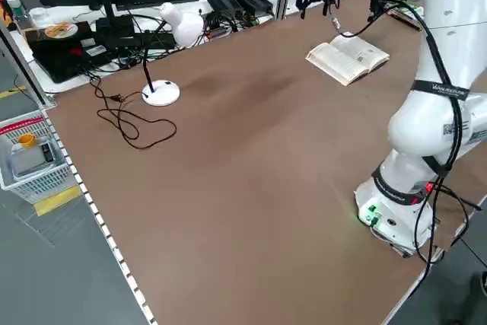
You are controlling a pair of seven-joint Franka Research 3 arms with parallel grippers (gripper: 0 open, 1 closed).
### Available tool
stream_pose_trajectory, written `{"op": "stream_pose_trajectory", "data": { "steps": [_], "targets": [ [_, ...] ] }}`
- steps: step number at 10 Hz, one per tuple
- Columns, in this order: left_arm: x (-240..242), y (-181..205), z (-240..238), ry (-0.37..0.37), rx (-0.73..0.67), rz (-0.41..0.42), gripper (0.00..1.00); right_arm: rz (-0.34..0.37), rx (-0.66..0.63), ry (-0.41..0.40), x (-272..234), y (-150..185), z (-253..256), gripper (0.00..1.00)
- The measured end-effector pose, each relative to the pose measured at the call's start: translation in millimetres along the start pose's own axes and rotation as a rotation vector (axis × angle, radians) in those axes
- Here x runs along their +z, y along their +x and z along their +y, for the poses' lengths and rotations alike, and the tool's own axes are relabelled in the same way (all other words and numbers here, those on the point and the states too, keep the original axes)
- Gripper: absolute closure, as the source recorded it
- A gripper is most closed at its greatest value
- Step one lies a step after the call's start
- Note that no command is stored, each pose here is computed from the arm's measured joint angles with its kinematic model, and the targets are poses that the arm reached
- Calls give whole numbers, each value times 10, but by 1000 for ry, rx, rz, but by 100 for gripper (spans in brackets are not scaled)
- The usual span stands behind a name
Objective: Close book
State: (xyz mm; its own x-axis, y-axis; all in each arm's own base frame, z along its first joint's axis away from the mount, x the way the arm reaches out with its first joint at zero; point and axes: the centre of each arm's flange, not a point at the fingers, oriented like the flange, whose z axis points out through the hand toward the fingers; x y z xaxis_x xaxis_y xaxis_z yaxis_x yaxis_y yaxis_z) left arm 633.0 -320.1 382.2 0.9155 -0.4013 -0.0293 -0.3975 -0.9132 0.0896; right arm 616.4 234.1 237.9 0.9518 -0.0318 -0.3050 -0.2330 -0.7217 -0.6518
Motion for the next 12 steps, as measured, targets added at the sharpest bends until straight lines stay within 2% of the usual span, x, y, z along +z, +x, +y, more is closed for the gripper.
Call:
{"op": "stream_pose_trajectory", "data": {
  "steps": [4,12],
  "targets": [
    [58,22,22,-1,4,5,0,-17,-31,3,186,20,147,99],
    [199,53,32,-4,4,1,0,-4,-41,-25,347,-20,296,99]
  ]
}}
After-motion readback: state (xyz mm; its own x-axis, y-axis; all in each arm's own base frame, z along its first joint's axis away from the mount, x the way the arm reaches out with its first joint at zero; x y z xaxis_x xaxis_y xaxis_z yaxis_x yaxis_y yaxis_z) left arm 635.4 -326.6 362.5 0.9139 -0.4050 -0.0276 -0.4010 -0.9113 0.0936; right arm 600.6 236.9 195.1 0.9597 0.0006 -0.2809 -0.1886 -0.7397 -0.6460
